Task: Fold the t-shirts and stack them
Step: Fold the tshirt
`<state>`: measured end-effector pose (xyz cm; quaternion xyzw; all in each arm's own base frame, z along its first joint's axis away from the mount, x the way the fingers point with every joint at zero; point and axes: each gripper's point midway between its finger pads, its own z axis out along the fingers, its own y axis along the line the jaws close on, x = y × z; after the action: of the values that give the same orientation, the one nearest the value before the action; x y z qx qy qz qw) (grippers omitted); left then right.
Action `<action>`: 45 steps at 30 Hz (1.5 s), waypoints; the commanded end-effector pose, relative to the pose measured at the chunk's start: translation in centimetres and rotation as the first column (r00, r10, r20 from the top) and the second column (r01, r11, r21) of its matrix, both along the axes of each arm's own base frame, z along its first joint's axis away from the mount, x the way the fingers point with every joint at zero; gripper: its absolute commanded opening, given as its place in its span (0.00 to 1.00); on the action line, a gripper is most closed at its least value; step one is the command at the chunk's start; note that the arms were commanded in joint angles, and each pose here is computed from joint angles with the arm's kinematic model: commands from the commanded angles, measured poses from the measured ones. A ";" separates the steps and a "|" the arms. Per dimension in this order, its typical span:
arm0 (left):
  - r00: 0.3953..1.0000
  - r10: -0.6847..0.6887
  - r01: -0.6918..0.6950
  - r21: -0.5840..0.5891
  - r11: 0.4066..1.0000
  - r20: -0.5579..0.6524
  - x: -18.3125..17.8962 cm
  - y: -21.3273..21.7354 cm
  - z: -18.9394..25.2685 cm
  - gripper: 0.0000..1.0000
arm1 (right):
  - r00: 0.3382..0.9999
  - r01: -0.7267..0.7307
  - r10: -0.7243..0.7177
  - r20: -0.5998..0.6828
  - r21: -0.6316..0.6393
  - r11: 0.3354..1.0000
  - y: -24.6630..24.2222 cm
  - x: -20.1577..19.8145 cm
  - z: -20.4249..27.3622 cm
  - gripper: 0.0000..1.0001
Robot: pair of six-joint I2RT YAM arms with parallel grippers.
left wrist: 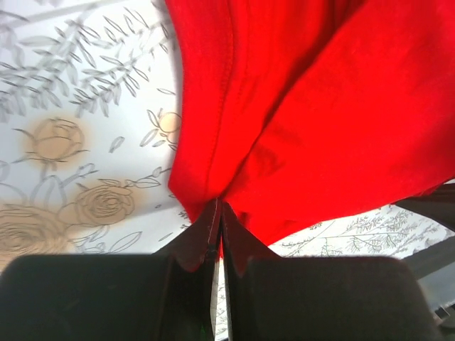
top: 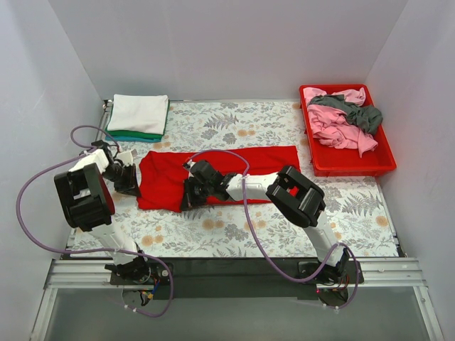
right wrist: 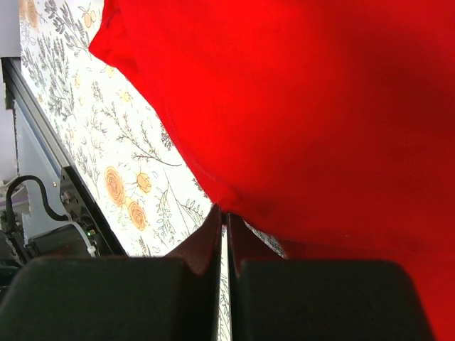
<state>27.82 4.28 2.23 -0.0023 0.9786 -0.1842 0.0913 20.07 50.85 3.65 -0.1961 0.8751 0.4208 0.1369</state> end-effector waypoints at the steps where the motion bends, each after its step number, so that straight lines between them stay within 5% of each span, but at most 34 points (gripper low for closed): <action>1: 0.992 -0.008 0.000 0.067 0.998 0.124 2.4 1.4 3.1 0.00 | 0.999 -0.011 0.007 0.045 0.083 0.996 1.4 0.5 4.0 0.01; 22: 0.971 -0.030 0.042 -0.044 0.998 0.236 5.9 -0.9 7.6 0.00 | 0.999 0.004 -0.010 0.034 0.186 0.983 1.0 4.0 8.4 0.01; 45: 0.944 -0.035 0.071 -0.100 0.992 0.329 16.3 -4.9 8.7 0.00 | 0.999 -0.006 -0.007 0.041 0.293 0.956 -3.2 12.9 7.4 0.01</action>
<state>41.06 -0.48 8.40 0.0418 0.9495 -0.2454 0.1911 31.79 46.69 9.22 -0.1588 0.8277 0.5124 0.1648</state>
